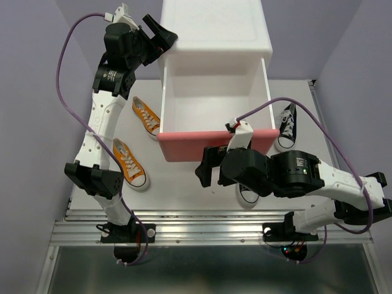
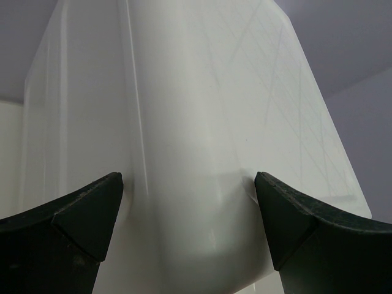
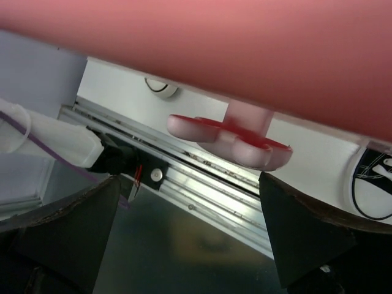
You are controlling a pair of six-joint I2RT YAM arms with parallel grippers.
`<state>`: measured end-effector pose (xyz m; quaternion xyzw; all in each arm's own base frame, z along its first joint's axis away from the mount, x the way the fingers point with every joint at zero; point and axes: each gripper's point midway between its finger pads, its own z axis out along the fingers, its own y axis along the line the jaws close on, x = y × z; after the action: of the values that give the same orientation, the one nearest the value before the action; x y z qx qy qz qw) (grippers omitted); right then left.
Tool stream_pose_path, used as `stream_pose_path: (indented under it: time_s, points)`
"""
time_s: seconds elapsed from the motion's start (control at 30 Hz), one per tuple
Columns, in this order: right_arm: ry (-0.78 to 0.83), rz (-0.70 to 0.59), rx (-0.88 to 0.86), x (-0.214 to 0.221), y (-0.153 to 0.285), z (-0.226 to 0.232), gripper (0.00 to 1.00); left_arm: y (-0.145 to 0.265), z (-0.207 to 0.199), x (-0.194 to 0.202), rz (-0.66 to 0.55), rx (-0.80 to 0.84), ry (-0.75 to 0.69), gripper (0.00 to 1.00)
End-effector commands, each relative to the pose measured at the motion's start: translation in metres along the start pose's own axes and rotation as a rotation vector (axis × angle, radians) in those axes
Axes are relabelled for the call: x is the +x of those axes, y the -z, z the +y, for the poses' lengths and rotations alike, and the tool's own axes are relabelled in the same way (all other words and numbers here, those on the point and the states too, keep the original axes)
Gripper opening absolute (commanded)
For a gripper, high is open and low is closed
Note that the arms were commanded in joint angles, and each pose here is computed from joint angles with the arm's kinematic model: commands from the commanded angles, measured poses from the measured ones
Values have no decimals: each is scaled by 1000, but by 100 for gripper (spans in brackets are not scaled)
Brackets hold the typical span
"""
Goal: Place and organize the shoes in the shoe cabinet
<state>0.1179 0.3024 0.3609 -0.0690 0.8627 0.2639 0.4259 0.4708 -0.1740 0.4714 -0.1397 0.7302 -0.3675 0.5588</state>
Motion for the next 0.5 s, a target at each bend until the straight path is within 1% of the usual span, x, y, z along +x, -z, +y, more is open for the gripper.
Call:
stream_pose_path:
  time_s: [0.0,0.03,0.13,0.23,0.27,0.33,0.37,0.43,0.47]
  points:
    - [-2,83,-164,3,22,26,100,-4,68,58,192,-219,-35,99]
    - [21,137,-200,11,27,30,100,-3,69,58,192,-224,-36,99]
    - [91,189,-272,15,38,39,100,-3,71,59,195,-227,-32,99]
    - [118,180,-445,-1,63,65,100,-3,73,62,204,-233,-32,99]
    - [131,198,-520,-1,75,75,100,-2,72,62,204,-230,-34,99]
    - [135,191,-580,-8,83,86,100,-2,76,65,213,-237,-35,99]
    - [143,155,-633,-23,96,94,100,-1,76,66,215,-239,-37,99]
    - [163,126,-637,-33,94,105,100,0,76,65,211,-239,-38,99]
    - [176,46,-660,-57,104,109,100,0,75,65,208,-237,-35,99]
